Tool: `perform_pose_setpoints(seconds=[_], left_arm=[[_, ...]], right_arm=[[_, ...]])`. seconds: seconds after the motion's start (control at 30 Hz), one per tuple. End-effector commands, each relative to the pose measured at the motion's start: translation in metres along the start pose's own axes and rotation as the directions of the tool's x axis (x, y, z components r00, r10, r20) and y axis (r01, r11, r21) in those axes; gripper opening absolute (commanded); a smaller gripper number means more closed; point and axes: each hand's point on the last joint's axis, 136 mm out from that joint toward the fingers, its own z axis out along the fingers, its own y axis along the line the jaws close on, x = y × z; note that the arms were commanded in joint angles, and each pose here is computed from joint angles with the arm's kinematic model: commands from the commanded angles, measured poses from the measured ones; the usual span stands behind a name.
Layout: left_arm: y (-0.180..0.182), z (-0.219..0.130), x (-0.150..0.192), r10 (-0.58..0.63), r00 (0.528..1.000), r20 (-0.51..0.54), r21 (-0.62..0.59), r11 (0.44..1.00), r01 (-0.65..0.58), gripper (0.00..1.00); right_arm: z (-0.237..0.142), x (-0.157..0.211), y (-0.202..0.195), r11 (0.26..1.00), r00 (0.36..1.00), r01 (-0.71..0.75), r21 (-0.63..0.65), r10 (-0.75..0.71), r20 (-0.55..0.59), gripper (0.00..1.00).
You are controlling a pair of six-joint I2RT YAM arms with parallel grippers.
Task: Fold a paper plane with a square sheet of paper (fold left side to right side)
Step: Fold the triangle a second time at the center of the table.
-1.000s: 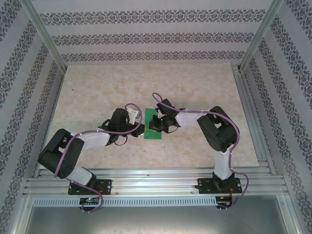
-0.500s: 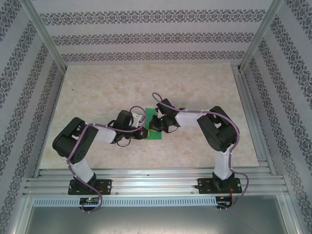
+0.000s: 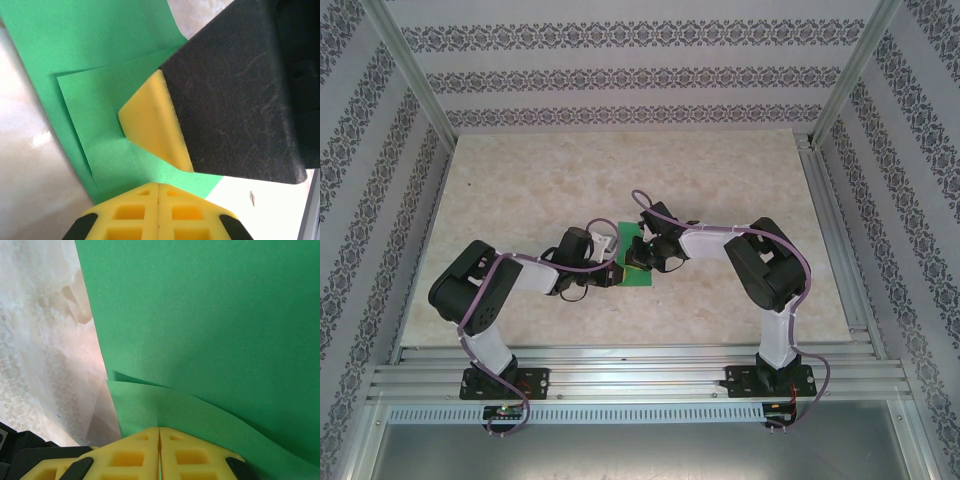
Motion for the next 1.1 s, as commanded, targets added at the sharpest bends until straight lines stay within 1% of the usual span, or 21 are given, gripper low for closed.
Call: perform_pose_setpoints(seconds=[0.0,0.1,0.2,0.37,0.47,0.5,0.63,0.7,0.73,0.8,0.93,1.0,1.07], left_arm=[[0.027,-0.001,0.042,-0.062,0.994,-0.090,-0.115,0.992,0.052,0.00],[0.035,-0.002,0.054,-0.074,0.991,-0.111,-0.164,0.985,0.055,0.00],[0.039,-0.002,0.065,-0.089,0.988,-0.129,-0.187,0.980,0.064,0.00],[0.043,-0.003,0.068,-0.096,0.987,-0.126,-0.208,0.976,0.068,0.00],[0.044,-0.002,0.068,-0.095,0.986,-0.135,-0.225,0.972,0.063,0.00],[0.044,-0.001,0.069,-0.091,0.986,-0.142,-0.231,0.971,0.056,0.00],[0.043,0.002,0.071,-0.080,0.984,-0.160,-0.246,0.968,0.038,0.00],[0.042,0.003,0.072,-0.078,0.984,-0.163,-0.247,0.968,0.036,0.00],[0.041,0.003,0.071,-0.075,0.984,-0.161,-0.247,0.968,0.033,0.00],[0.041,0.004,0.071,-0.071,0.984,-0.161,-0.251,0.968,0.028,0.00],[0.041,0.005,0.071,-0.056,0.983,-0.172,-0.268,0.963,0.008,0.00],[0.041,0.005,0.072,-0.053,0.983,-0.176,-0.275,0.961,0.003,0.00],[0.041,0.005,0.073,-0.048,0.982,-0.183,-0.283,0.959,-0.006,0.00]], right_arm=[[0.012,0.022,-0.027,0.995,0.997,-0.013,0.102,0.021,-0.074,0.09],[0.009,0.016,-0.017,0.998,0.998,-0.004,0.068,0.008,-0.055,0.09],[0.003,0.009,-0.005,0.999,0.999,0.011,0.036,-0.010,-0.032,0.09],[-0.009,-0.002,0.013,0.999,0.999,0.038,-0.004,-0.038,0.005,0.11],[-0.023,-0.012,0.022,0.998,0.998,0.045,-0.033,-0.044,0.045,0.11],[-0.030,-0.016,0.026,0.998,0.997,0.049,-0.045,-0.046,0.062,0.13],[-0.062,-0.028,0.032,0.996,0.989,0.052,-0.066,-0.043,0.138,0.17],[-0.075,-0.030,0.029,0.997,0.985,0.046,-0.063,-0.035,0.167,0.15],[-0.077,-0.029,0.026,0.998,0.985,0.035,-0.055,-0.025,0.170,0.12],[-0.074,-0.021,0.024,0.998,0.988,0.016,-0.056,-0.007,0.157,0.06],[-0.052,-0.005,0.024,0.997,0.990,-0.034,-0.074,0.044,0.133,0.03],[-0.042,-0.002,0.023,0.995,0.989,-0.057,-0.076,0.067,0.134,0.00],[-0.034,0.000,0.020,0.995,0.988,-0.075,-0.067,0.083,0.133,0.00]])
